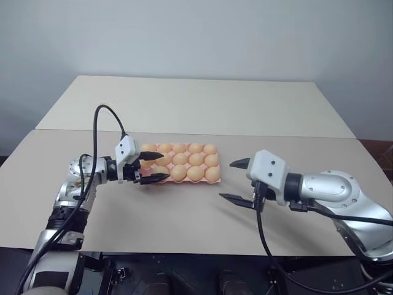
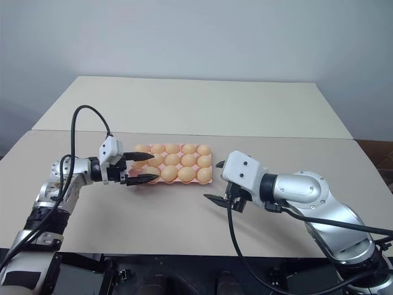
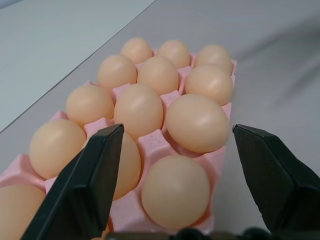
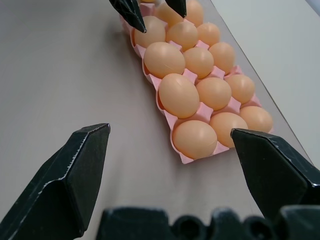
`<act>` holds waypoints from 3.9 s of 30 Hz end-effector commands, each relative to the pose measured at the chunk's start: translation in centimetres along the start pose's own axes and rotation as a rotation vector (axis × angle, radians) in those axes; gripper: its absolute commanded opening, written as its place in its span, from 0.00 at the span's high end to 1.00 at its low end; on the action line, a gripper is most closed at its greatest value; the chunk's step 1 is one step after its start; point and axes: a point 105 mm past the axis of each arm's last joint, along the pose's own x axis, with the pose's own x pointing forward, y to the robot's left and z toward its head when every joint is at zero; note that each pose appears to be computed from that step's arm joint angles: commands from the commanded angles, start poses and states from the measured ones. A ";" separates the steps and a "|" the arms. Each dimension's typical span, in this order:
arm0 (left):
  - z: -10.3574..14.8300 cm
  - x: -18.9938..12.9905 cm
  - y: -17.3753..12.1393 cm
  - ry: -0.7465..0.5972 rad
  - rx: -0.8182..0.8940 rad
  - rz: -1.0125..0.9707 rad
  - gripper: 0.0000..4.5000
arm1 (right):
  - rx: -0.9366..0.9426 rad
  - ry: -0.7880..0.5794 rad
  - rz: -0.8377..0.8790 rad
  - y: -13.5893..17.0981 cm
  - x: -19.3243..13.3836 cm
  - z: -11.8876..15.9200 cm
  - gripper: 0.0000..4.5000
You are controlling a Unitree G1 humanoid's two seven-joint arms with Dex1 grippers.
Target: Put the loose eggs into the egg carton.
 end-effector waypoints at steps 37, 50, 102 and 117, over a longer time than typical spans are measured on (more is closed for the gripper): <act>0.4 -14.6 -0.8 0.130 -0.052 0.689 0.00 | -0.047 -0.034 0.122 0.4 -0.5 0.5 0.00; -2.0 -9.0 4.6 0.113 -0.066 0.708 0.00 | -0.022 -0.004 0.053 0.5 -1.1 0.3 0.00; 0.9 -5.3 -0.4 -0.033 -0.060 0.183 0.51 | -0.051 -0.025 0.029 0.6 -0.8 1.3 0.00; 0.0 -3.6 1.2 -0.040 -0.049 0.201 0.13 | -0.048 -0.006 0.005 0.8 -1.1 1.2 0.00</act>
